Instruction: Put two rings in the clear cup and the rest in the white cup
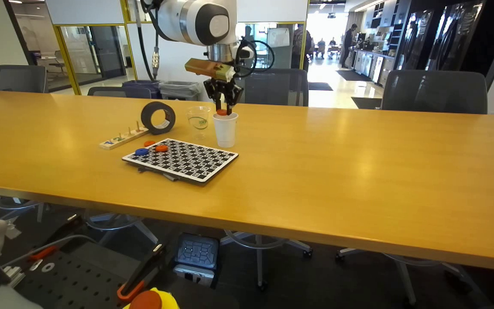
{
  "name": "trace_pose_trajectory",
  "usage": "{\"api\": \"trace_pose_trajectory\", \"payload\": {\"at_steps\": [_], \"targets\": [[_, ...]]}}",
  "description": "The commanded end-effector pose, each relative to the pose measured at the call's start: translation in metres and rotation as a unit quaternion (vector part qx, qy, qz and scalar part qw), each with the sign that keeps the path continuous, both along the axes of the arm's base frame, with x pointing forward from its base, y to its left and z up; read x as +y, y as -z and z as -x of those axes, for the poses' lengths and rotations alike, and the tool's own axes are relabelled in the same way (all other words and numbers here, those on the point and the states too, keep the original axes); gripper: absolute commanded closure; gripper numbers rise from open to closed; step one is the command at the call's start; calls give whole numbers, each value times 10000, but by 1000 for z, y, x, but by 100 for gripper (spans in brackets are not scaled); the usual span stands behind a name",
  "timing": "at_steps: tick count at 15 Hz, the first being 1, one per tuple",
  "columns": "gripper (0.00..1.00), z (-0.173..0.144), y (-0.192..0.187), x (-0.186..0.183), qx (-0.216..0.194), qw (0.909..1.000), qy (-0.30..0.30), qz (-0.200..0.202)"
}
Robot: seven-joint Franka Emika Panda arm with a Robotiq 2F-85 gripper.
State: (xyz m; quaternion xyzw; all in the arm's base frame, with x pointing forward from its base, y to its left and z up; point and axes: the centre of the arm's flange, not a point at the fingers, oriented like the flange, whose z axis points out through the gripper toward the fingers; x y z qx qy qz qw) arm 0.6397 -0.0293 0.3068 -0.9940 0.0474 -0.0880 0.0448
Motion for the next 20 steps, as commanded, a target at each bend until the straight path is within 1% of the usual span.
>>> {"api": "trace_pose_trajectory", "payload": {"at_steps": [1,4,5,7,9,12,14,16,20], "targets": [[27,-9,-5,1,32,10000,49,-74],[3,5,-12,5,-10,9999,121,-55],[0,14,-16,8,-18,9999,156,-54],[0,34,-22,17,22,9997,229,-50],[0,60,-24,29,90,9996,237,-141],[0,100,-19,59,258,9994,161,-162],[0,120,-12,80,419,9990,59,-167],[0,133,-2,101,601,9981,-34,-165],[0,135,18,139,905,9958,-72,-122]]}}
